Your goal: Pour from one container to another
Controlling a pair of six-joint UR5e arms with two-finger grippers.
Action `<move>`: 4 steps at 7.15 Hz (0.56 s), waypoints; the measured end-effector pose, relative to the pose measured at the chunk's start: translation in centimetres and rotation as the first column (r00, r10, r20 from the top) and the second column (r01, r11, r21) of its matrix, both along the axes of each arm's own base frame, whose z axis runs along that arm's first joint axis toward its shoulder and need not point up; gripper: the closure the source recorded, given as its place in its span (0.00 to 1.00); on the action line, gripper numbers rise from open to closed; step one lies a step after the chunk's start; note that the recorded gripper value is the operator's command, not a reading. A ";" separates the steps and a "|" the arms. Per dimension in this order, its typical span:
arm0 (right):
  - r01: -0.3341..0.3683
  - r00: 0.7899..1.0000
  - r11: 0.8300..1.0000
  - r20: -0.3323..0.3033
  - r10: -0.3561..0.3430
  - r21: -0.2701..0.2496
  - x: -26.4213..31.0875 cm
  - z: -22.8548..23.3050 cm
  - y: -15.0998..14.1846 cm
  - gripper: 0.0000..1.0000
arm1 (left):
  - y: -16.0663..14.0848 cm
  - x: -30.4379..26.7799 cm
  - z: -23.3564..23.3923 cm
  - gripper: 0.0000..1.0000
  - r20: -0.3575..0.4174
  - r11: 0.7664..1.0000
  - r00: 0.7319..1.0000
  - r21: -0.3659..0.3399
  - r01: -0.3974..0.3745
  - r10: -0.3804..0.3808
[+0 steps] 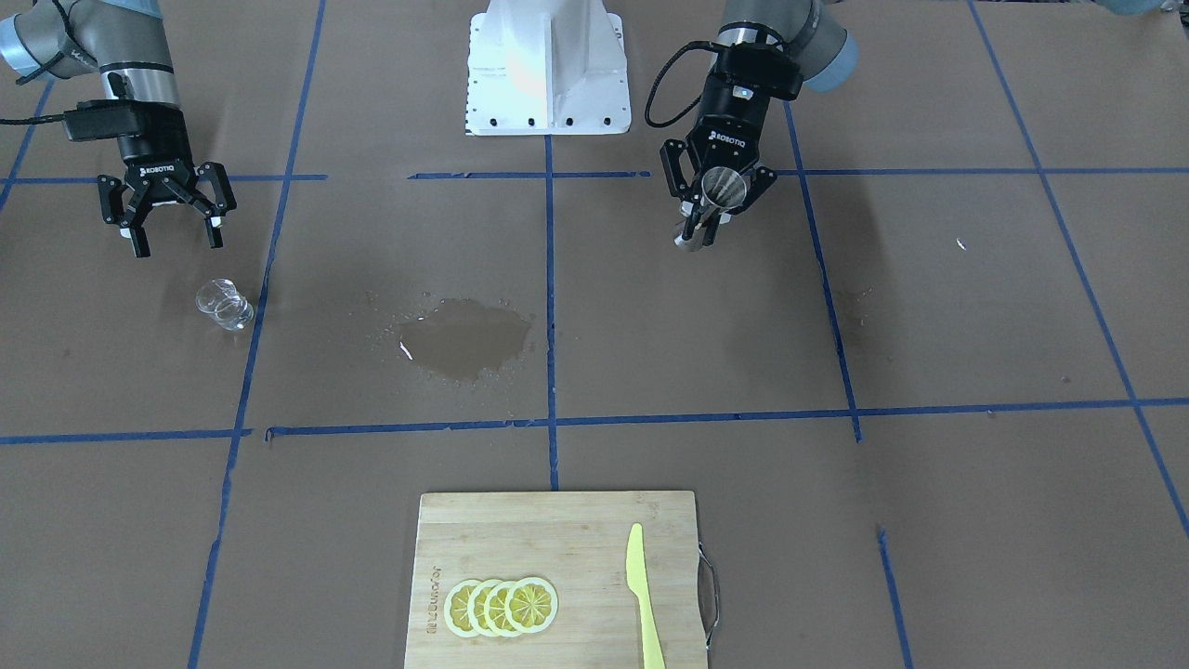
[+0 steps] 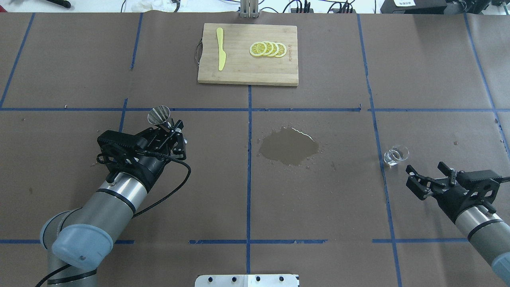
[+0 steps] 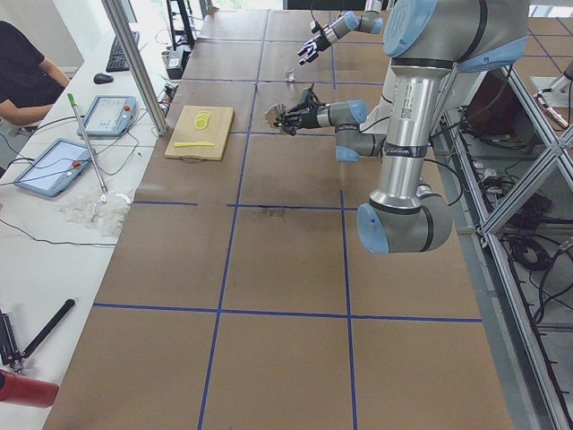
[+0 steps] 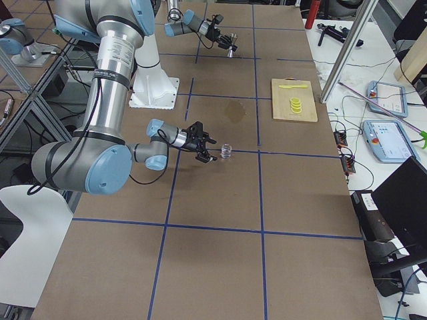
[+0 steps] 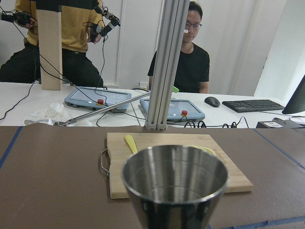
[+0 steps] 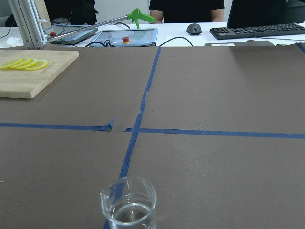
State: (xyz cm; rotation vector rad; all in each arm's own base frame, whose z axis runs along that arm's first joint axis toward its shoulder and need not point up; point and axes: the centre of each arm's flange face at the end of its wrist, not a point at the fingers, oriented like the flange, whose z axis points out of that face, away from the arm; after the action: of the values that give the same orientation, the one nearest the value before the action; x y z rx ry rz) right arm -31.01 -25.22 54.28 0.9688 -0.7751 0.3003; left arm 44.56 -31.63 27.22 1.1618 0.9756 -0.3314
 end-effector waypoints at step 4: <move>0.055 0.996 0.988 -0.072 -0.045 0.145 -6.0 3.9 0.3 0.00 | -0.1 0.0 0.5 1.00 0.010 1.000 1.000 -0.002 0.001 -0.001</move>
State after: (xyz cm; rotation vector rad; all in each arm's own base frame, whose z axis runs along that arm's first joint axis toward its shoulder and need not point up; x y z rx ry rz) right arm -37.06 -24.97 58.19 1.0915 -0.7652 0.1670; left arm 44.53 -31.73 27.72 1.1610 0.9659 -0.3276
